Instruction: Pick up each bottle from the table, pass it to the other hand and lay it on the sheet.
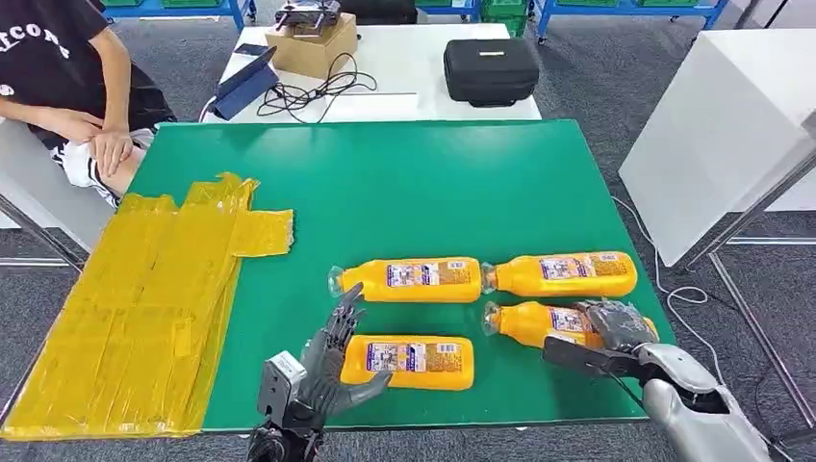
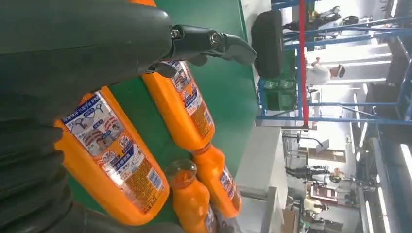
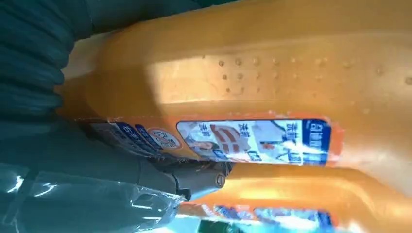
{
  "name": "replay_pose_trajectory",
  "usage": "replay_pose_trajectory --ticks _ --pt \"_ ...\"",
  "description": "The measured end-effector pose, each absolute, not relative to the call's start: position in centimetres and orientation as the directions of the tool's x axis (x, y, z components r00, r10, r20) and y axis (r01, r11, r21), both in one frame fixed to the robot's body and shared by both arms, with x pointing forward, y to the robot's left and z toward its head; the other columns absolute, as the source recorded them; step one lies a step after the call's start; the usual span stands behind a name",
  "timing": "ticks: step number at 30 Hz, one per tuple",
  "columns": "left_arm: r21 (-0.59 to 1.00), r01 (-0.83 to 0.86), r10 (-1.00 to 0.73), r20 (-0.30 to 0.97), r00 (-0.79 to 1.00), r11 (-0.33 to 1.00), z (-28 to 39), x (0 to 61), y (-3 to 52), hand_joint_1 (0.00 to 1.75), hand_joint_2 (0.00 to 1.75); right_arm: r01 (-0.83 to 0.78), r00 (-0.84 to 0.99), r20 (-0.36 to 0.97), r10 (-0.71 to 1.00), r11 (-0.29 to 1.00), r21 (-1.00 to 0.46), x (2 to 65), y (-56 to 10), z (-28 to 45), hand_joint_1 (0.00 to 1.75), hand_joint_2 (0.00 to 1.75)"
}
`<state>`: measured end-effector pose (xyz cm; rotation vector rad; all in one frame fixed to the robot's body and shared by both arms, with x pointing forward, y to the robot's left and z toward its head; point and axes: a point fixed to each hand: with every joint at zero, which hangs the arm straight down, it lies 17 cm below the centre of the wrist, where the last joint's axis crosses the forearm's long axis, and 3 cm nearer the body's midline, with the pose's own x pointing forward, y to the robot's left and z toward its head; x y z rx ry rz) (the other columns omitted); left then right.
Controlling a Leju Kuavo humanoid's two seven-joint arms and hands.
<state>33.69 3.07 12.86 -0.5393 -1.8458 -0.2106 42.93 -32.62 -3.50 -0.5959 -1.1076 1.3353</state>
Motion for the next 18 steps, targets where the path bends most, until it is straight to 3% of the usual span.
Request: replay_pose_trajectory --ticks 7,18 --pt "-0.124 0.421 0.24 0.942 -0.235 0.899 12.0 33.8 4.0 0.0 1.75 -0.288 -0.094 0.439 0.893 0.398 -0.871 44.0 -29.9 -0.8 1.75 1.75" --pt "-0.133 0.402 0.232 0.95 -0.209 0.906 10.9 33.2 4.6 0.0 1.75 0.025 -0.127 0.646 0.752 0.654 -0.756 38.2 -25.5 5.8 1.75 1.75"
